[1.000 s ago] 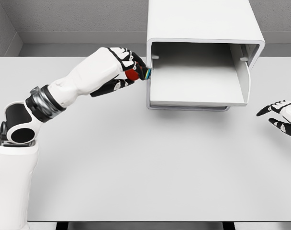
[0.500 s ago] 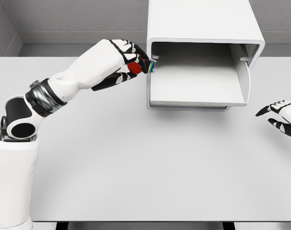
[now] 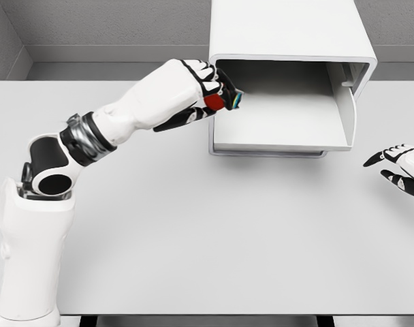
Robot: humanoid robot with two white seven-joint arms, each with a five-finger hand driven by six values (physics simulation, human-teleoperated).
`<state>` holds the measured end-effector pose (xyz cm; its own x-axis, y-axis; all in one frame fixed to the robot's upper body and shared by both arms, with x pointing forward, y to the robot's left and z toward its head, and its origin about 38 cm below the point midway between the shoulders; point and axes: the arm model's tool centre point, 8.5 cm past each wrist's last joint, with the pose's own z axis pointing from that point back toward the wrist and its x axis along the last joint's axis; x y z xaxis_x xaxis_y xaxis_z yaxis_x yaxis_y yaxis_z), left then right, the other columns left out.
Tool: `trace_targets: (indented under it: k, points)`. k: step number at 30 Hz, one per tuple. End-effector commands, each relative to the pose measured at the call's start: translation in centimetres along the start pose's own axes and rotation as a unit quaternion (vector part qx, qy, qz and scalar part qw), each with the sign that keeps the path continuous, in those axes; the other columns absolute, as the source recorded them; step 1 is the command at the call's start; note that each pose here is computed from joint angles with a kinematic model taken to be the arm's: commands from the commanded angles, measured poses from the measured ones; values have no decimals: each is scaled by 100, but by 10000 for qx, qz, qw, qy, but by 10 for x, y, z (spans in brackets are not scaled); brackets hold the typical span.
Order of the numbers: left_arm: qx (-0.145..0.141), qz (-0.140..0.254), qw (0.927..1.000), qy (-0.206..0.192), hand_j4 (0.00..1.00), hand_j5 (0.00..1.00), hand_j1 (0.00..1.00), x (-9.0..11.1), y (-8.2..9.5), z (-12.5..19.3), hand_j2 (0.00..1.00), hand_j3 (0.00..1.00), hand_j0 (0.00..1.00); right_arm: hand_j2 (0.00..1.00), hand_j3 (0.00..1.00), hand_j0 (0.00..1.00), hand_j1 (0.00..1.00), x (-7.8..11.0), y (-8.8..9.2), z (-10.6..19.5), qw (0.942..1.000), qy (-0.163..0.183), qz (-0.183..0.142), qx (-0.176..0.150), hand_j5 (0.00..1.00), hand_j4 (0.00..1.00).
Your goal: Slide open multi-storey tabletop storage cabinets and put open load switch and slide close multi-storey tabletop storage cabinets
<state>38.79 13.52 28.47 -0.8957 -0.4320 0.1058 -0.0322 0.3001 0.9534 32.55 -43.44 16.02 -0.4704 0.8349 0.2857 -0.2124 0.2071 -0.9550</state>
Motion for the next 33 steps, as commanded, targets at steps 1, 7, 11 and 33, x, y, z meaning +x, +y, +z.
trace_targets:
  k: [1, 7, 11, 33]
  points:
    - [1, -20, 10000, 23, 43, 43, 43, 3, -3, -6, 43, 43, 43, 55, 55, 55, 55, 0, -1, 0, 10000, 0, -23, -20, 55, 55]
    - [-33, -55, 10000, -2, 43, 43, 43, 11, -9, -19, 43, 43, 43, 56, 56, 56, 56, 0, -1, 0, 10000, -4, -24, -24, 56, 56]
    - [-122, -117, 9999, -26, 43, 43, 43, 16, -14, -25, 43, 43, 43, 58, 58, 58, 58, 0, 1, 1, 10000, 2, -42, -17, 58, 58]
    - [-759, -660, 9949, 38, 43, 43, 43, 26, -35, -40, 43, 43, 43, 58, 58, 58, 58, 0, 3, 2, 10000, 19, -56, 8, 58, 58]
